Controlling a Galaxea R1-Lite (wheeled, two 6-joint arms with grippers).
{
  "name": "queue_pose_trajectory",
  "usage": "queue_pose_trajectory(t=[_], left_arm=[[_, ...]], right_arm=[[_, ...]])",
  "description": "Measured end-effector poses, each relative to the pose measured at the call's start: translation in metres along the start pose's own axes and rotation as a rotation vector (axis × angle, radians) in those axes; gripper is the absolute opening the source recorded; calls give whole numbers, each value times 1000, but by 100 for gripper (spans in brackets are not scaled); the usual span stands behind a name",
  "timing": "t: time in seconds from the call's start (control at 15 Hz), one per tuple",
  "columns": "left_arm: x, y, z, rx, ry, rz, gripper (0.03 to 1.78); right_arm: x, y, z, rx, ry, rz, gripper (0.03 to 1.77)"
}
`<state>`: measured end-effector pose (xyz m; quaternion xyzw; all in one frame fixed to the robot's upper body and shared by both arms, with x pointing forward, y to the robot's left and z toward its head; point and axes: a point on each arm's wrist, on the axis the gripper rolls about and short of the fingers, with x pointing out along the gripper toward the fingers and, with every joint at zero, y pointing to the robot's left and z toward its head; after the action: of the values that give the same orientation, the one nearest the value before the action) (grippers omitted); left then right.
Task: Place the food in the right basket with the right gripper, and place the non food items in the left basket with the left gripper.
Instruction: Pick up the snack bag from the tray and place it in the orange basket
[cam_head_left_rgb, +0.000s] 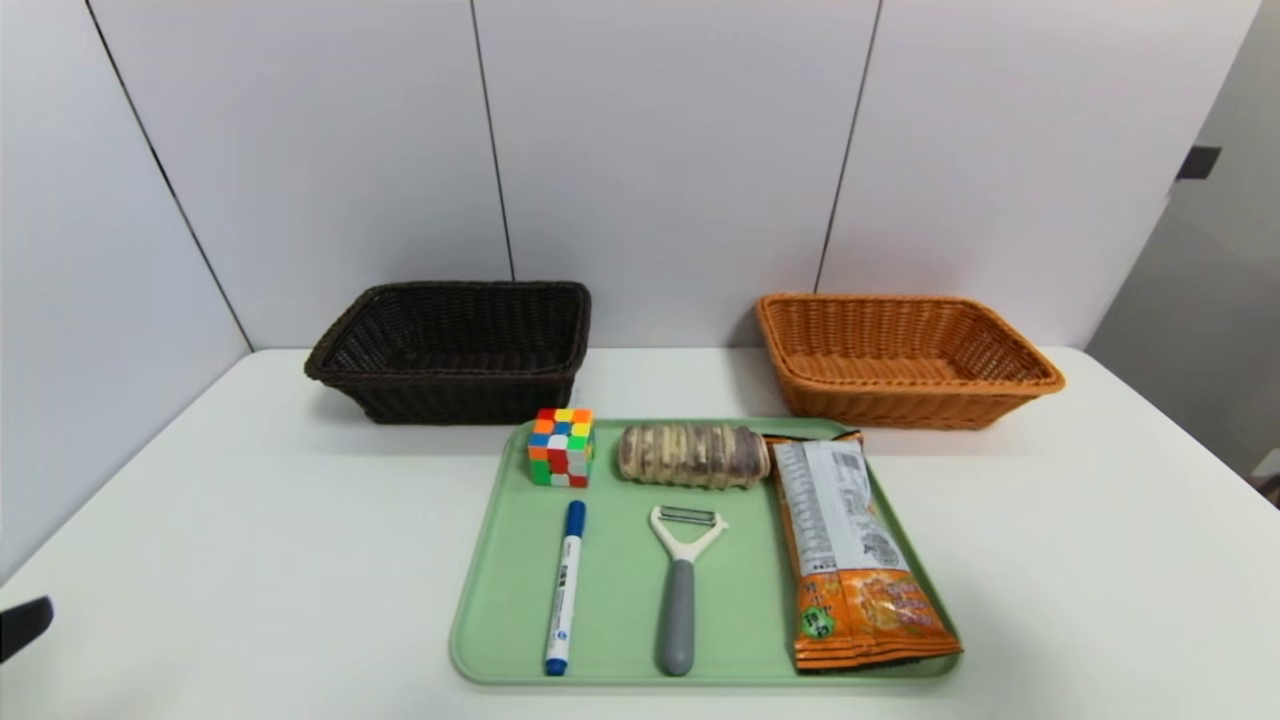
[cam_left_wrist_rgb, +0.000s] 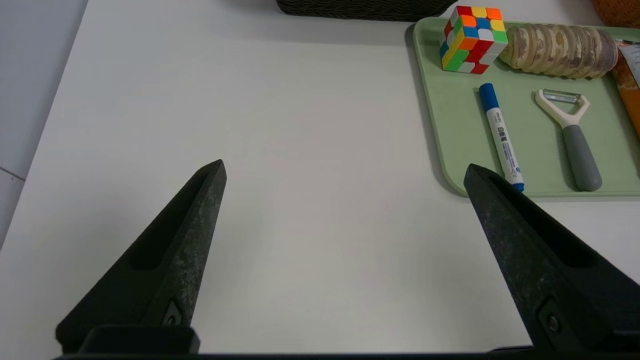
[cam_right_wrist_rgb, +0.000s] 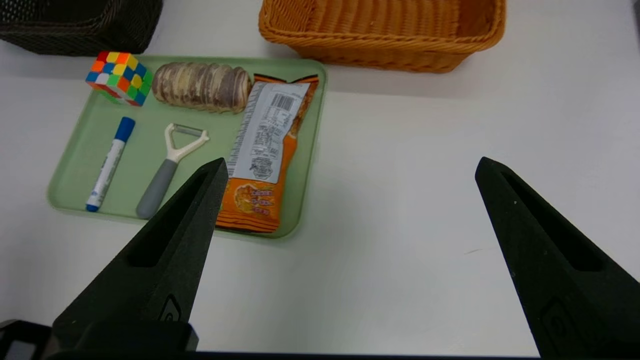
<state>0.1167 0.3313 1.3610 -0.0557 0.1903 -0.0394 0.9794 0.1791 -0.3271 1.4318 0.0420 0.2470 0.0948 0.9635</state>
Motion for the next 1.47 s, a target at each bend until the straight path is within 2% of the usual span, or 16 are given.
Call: queue_pose_trajectory(t=[0.2,0.33,0.6,0.73,0.93,1.07,1.13,1.47], left_arm=[[34,0,34,-37,82,4,169],[59,-1,46,-80,150,-1,169],[94,-4,49,-122,266,-17,169],[103,-5,51,-127,271,-22,169],[108,-8,53,-116,253,-28,169],[112,-10,58,-109,201,-49,169],[114,-10,60,-109,183,-56,169],[120,-11,60,-108,200,-59,169]], right_arm=[[49,16,42,114,241,67,171],[93,37,51,190,434,83,171],[172,84,39,216,689,20,171],[200,100,29,212,776,-24,171],[233,109,16,169,823,-111,171],[251,112,7,145,849,-160,171],[259,112,2,142,865,-174,171],[285,114,-14,127,929,-208,171]])
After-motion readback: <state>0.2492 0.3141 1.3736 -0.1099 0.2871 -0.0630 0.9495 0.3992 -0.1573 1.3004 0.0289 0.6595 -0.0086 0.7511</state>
